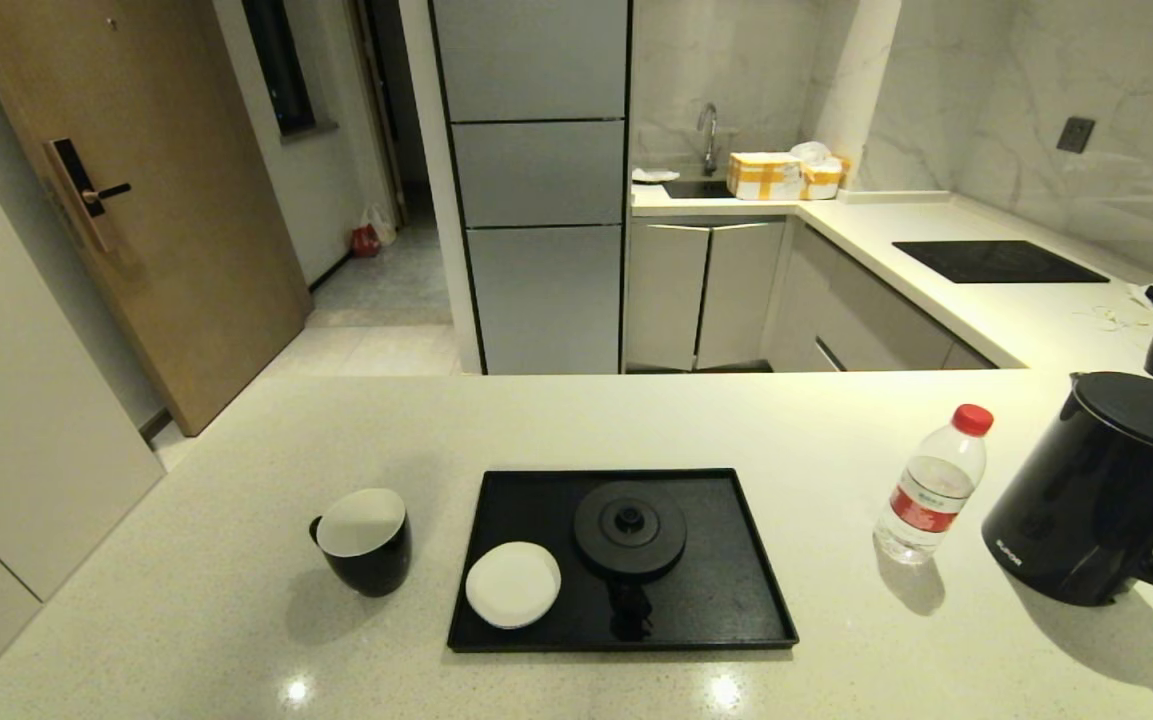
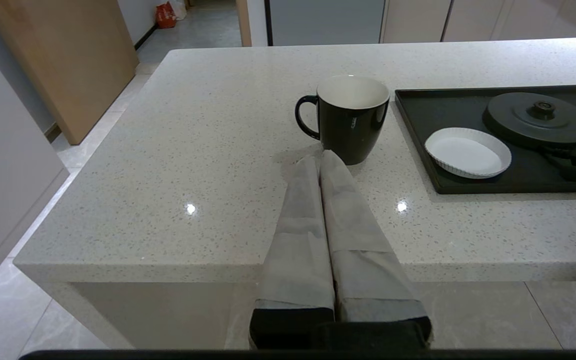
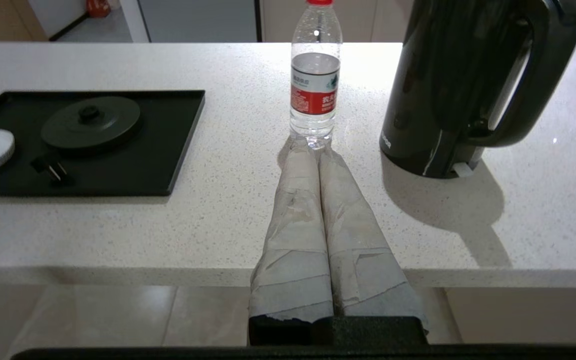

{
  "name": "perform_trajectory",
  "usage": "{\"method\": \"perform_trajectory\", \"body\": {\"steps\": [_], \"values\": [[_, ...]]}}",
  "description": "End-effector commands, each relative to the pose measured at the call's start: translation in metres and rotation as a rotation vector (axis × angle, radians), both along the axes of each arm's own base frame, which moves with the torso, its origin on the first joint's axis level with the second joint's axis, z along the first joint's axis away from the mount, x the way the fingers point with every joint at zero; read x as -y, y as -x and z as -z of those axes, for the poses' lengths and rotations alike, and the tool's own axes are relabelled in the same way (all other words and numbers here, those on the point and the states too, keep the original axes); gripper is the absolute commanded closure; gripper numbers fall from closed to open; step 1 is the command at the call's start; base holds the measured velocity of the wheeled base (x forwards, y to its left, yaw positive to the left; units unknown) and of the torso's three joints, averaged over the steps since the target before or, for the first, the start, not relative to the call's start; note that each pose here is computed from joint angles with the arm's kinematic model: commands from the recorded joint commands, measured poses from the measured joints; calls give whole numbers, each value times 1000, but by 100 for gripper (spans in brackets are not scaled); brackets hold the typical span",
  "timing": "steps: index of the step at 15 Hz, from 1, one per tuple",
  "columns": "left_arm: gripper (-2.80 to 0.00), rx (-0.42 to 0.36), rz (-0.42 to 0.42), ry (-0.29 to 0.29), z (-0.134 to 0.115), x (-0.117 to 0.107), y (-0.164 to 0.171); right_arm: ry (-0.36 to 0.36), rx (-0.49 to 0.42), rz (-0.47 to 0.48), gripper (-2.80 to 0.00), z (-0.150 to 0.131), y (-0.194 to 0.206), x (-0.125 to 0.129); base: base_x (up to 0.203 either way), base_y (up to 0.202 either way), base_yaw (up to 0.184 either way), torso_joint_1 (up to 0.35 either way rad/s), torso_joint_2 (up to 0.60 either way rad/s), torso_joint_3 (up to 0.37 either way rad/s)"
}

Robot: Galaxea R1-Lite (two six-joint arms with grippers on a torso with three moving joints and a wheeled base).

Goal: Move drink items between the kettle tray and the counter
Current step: Return the tea cup to its original position

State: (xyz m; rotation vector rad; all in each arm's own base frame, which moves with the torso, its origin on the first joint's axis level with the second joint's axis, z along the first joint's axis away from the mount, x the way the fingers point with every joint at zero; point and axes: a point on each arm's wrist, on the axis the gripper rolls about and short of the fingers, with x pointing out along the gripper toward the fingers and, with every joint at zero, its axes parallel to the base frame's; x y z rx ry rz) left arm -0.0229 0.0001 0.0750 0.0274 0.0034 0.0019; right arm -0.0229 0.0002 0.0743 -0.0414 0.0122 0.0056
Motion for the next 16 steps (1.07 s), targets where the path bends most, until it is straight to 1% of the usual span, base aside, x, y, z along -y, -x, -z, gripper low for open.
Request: {"method": "perform_trajectory", "body": {"steps": [1, 10, 16], "values": [[0, 0, -1, 0, 0, 0, 0, -14, -5, 2, 0, 1, 0, 0, 0, 0, 0, 0, 0, 0], [0, 0, -1, 0, 0, 0, 0, -2, -3, -2, 0, 0, 0, 0, 0, 0, 0, 0, 0, 0], [0, 0, -1, 0, 0, 0, 0, -17, 0, 1, 0, 0, 0, 0, 0, 0, 0, 0, 0, 0]]}}
